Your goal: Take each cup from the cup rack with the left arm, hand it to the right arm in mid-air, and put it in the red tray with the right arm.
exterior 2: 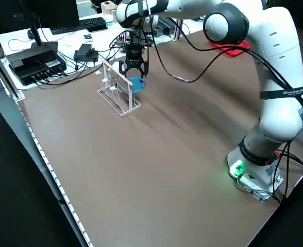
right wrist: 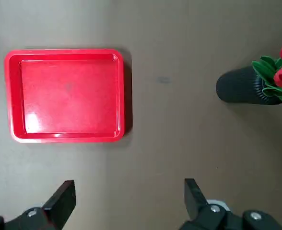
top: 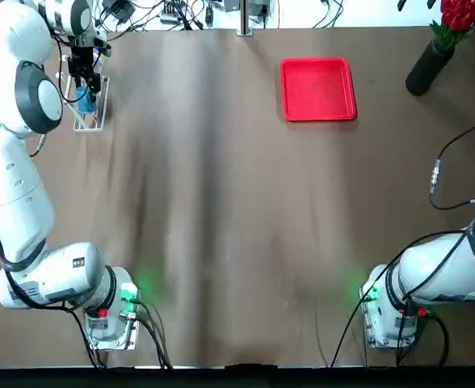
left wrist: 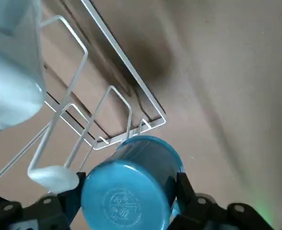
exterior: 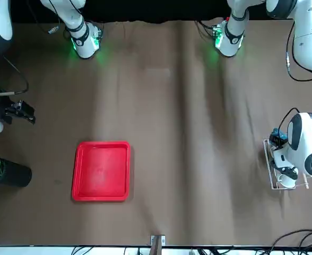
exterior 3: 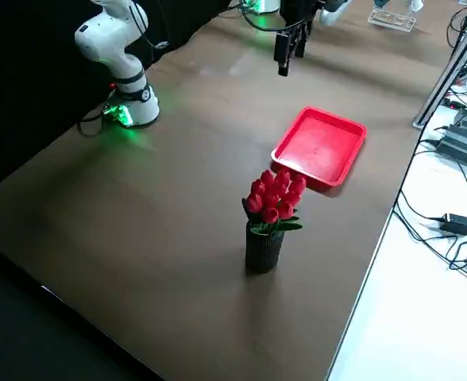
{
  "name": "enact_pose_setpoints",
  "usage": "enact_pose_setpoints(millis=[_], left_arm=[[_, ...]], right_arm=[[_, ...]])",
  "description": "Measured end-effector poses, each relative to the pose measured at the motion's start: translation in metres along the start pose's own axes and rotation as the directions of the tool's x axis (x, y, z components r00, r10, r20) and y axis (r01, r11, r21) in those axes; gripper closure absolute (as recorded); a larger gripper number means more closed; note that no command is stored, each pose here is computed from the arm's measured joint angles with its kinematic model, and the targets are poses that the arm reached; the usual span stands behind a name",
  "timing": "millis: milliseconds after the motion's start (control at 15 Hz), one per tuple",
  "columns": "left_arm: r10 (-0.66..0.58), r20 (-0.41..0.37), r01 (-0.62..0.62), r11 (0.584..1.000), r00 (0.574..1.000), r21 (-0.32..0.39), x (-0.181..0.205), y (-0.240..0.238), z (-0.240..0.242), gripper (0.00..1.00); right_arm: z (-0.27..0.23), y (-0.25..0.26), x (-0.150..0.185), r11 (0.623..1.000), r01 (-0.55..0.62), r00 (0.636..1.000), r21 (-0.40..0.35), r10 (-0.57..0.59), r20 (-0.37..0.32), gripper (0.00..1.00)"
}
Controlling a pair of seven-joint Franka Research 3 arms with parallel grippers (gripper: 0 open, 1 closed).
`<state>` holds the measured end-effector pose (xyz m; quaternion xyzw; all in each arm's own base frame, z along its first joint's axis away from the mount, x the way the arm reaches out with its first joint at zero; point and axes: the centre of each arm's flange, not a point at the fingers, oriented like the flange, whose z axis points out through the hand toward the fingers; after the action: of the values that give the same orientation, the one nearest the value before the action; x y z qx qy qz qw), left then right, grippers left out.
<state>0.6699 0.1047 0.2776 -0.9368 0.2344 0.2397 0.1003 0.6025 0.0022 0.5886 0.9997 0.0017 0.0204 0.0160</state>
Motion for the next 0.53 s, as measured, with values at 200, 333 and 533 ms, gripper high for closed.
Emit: enact_pose_setpoints(millis=[200,333,533], left_arm=[[0.000,-0.001,0.000,1.000,1.000,0.001,0.0000,-0.0002,-0.0006,0.19],[-0.001,-0.002,0.001,1.000,1.000,0.001,-0.0001,-0.0005,-0.0012,0.20],[-0.002,-0.002,0.002,1.000,1.000,0.001,-0.0004,-0.0010,-0.0017,0.20]], right_arm=[[0.0000,0.0000,0.0000,1.000,0.000,1.000,0.000,0.000,0.000,0.00],[0.0000,0.0000,0.0000,1.000,0.000,1.000,0.000,0.000,0.000,0.00],[0.0000,0.0000,0.0000,1.000,0.000,1.000,0.000,0.000,0.000,0.00]])
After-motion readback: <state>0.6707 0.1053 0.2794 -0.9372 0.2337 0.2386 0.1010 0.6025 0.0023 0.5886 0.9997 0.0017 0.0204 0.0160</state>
